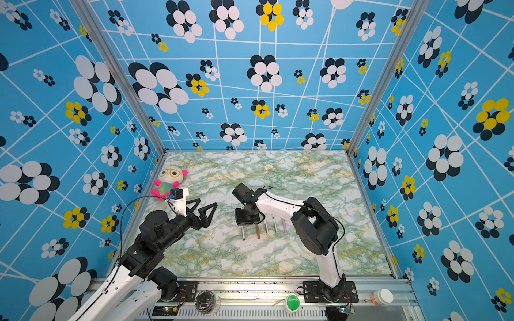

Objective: Insert the pens into the pen caps
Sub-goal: 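Carry the capped pen toward the markers while the left gripper opens and withdraws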

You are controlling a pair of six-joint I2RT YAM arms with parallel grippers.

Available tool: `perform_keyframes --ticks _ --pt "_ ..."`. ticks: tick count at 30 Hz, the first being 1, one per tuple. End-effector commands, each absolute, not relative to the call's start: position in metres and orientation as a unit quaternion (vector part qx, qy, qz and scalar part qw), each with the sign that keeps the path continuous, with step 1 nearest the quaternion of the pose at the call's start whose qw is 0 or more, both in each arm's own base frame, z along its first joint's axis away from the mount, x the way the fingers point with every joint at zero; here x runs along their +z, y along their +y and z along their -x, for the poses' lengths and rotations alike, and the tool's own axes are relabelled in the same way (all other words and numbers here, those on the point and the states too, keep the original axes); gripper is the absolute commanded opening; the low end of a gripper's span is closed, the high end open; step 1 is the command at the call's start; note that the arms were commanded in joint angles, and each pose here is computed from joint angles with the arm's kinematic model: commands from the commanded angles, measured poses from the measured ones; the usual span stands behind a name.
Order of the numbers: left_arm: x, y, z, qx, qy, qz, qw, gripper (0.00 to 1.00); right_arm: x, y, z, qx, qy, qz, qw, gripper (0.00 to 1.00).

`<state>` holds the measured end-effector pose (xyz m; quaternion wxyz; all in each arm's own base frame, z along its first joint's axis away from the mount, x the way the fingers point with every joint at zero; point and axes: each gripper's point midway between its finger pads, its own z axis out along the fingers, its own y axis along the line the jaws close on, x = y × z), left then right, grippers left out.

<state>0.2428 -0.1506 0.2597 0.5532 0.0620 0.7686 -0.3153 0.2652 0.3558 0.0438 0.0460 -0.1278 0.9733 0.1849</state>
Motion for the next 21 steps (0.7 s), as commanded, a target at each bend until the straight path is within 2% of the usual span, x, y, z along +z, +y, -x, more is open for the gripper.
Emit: perform_keyframes --ticks 1,14,21 --pt "0.26 -0.149 -0.245 -0.307 0.77 -0.063 0.556 0.99 0.026 0.348 -0.263 0.16 0.979 0.118 0.036 0.02" --pt "0.261 -0.148 -0.245 -0.306 0.77 -0.062 0.556 0.99 0.009 0.336 -0.266 0.121 0.986 0.109 0.037 0.08" --pt "0.262 -0.146 -0.244 -0.302 0.77 -0.06 0.558 0.99 0.009 0.333 -0.267 0.114 0.987 0.106 0.04 0.24"
